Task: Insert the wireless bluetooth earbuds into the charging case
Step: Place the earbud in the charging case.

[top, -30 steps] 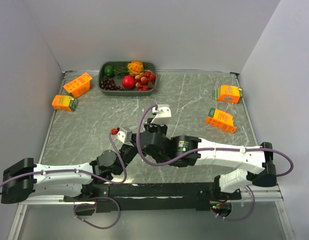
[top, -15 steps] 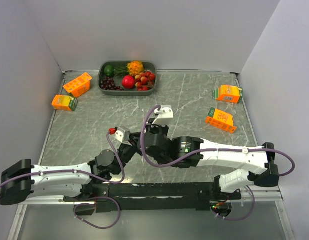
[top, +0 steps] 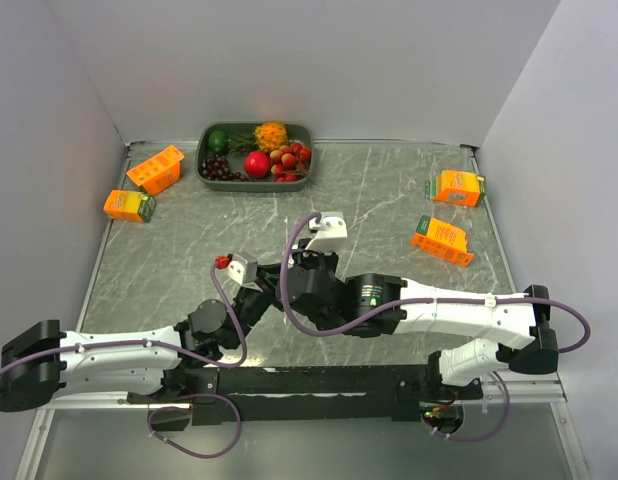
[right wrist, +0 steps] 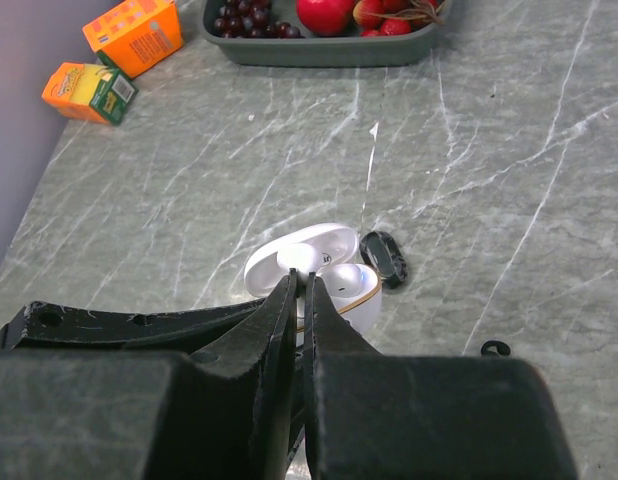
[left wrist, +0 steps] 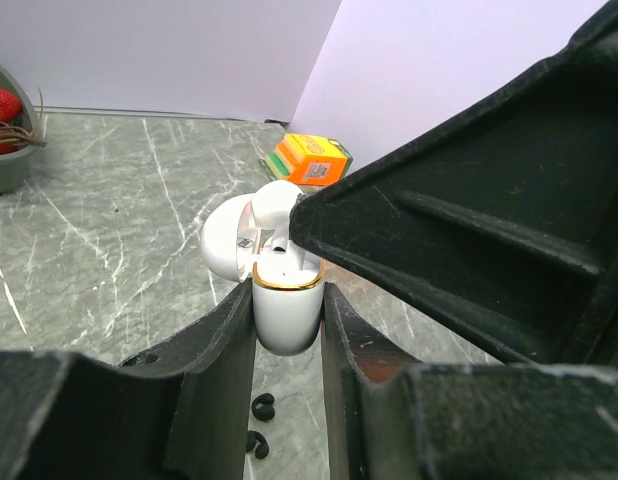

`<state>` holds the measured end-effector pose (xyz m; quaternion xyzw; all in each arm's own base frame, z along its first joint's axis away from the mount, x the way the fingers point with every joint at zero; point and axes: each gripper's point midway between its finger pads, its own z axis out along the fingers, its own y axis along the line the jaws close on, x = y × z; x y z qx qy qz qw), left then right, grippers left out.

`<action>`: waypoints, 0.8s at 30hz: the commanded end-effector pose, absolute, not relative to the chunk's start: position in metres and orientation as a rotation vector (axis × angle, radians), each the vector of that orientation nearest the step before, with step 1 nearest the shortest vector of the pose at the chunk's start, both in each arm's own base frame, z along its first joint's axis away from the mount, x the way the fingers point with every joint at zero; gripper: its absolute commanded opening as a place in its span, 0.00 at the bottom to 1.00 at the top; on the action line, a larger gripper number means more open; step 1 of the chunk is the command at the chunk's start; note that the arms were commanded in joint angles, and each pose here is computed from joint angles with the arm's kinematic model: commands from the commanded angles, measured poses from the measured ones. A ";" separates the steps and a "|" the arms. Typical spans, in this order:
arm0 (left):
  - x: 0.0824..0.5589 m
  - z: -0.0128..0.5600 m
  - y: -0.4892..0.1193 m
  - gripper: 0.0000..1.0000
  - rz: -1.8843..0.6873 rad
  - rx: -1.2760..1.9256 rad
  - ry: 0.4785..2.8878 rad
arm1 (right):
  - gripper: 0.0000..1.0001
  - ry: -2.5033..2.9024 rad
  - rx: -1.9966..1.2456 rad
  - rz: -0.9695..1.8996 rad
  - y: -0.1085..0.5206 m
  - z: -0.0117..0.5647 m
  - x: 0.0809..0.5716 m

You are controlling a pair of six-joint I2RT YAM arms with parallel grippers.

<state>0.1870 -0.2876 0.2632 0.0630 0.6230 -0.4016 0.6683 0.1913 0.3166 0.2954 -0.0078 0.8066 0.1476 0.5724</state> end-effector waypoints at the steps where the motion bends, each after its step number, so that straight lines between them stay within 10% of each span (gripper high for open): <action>1: 0.187 0.284 -0.283 0.01 -0.964 0.083 1.345 | 0.00 1.878 -0.017 0.399 0.314 0.308 0.185; 24: 0.184 0.280 -0.286 0.01 -0.975 0.109 1.346 | 0.00 1.851 -0.025 0.425 0.321 0.321 0.185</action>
